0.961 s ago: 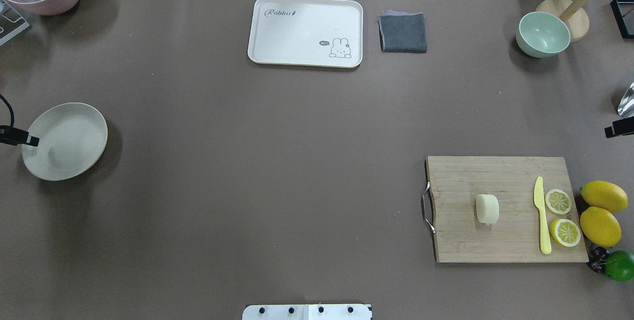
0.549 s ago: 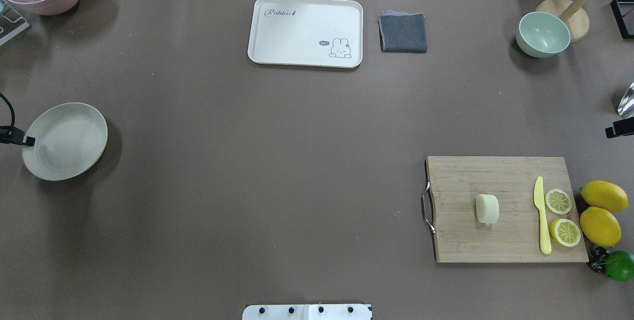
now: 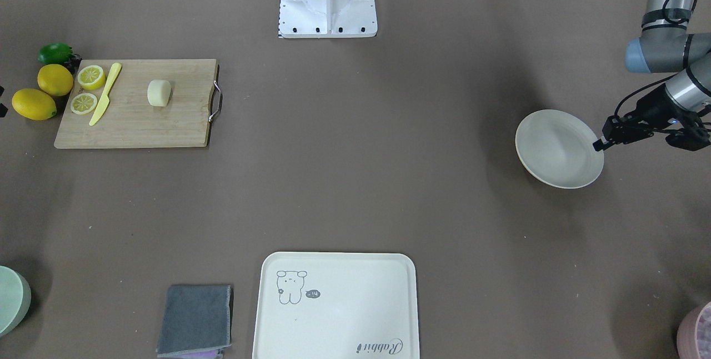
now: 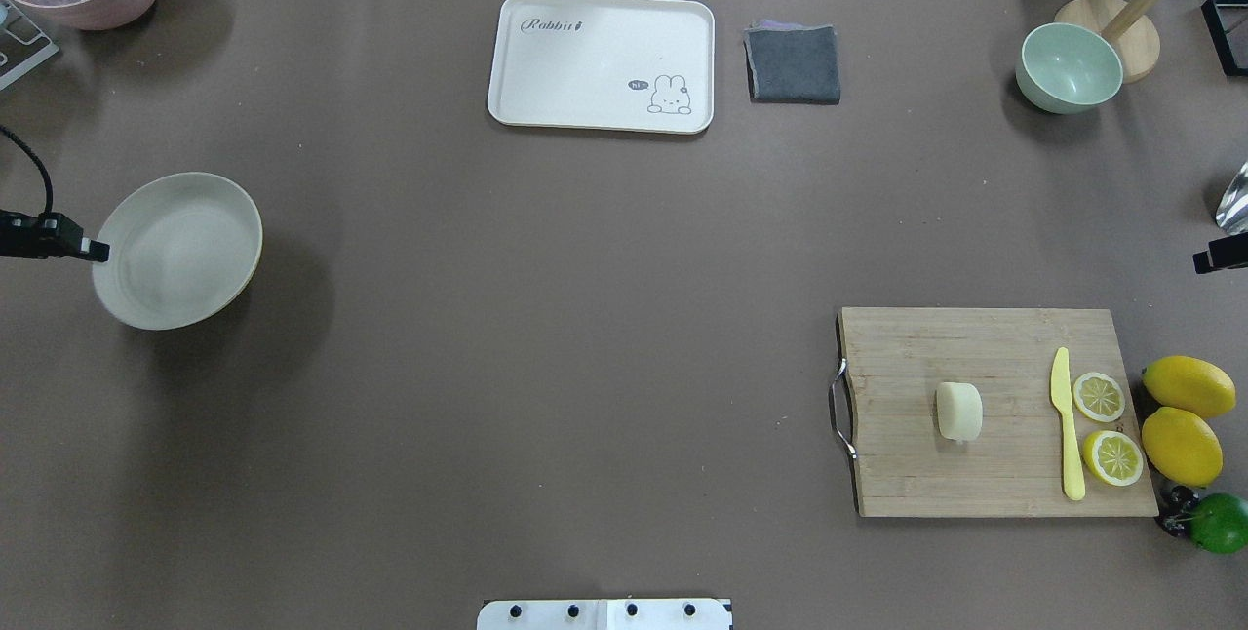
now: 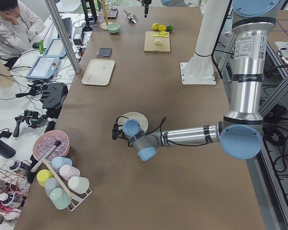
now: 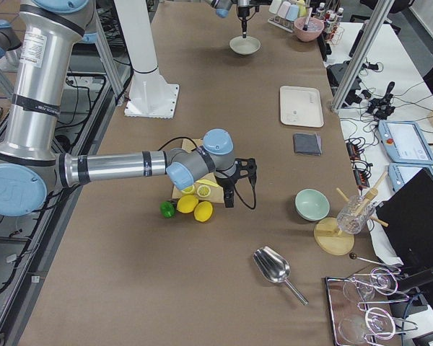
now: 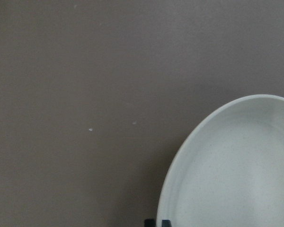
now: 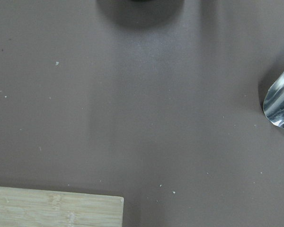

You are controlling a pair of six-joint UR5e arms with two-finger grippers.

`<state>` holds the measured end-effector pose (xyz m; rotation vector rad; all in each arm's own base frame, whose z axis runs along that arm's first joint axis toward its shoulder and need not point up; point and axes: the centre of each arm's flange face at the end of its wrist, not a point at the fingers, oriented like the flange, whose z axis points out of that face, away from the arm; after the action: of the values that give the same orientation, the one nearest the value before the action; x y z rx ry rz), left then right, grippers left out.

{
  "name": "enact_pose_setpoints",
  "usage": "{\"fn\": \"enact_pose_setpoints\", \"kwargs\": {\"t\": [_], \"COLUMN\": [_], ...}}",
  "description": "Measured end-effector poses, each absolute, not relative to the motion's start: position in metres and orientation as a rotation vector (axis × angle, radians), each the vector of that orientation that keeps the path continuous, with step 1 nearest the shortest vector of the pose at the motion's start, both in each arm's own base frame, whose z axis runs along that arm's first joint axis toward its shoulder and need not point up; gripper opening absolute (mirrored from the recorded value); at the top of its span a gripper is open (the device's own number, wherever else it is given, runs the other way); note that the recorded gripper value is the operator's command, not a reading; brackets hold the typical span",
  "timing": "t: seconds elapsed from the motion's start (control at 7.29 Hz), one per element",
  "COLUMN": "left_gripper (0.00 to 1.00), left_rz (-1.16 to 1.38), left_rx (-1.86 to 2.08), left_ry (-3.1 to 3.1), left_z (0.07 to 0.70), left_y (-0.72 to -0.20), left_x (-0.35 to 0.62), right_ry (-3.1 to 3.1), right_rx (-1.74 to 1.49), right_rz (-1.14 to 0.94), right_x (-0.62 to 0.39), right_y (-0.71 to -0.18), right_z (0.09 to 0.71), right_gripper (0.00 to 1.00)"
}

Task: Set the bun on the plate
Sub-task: 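Reach the left gripper to the white plate rim and grip it, then slide the white plate with the left gripper toward the table centre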

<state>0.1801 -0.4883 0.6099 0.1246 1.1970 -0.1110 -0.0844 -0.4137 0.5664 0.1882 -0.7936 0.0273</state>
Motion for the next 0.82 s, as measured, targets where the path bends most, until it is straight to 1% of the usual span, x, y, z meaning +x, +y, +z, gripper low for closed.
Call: {"fn": "enact_pose_setpoints", "kwargs": {"t": [0.27, 0.82], "left_gripper": [0.0, 0.0], "left_rz": [-0.157, -0.139], "left_rx": [0.098, 0.077], "left_ry": [1.277, 1.359], "left_z": [0.542, 0.424], "left_y": [-0.49, -0.453], "left_x": [0.216, 0.351], "right_ry": [-0.793, -0.793], "right_rx": [0.189, 0.193], "right_rz": [0.028, 0.031], "right_x": [-0.084, -0.082], "right_y": [-0.414, -0.413], "right_z": [0.566, 0.564], "right_gripper": [1.0, 1.0]}}
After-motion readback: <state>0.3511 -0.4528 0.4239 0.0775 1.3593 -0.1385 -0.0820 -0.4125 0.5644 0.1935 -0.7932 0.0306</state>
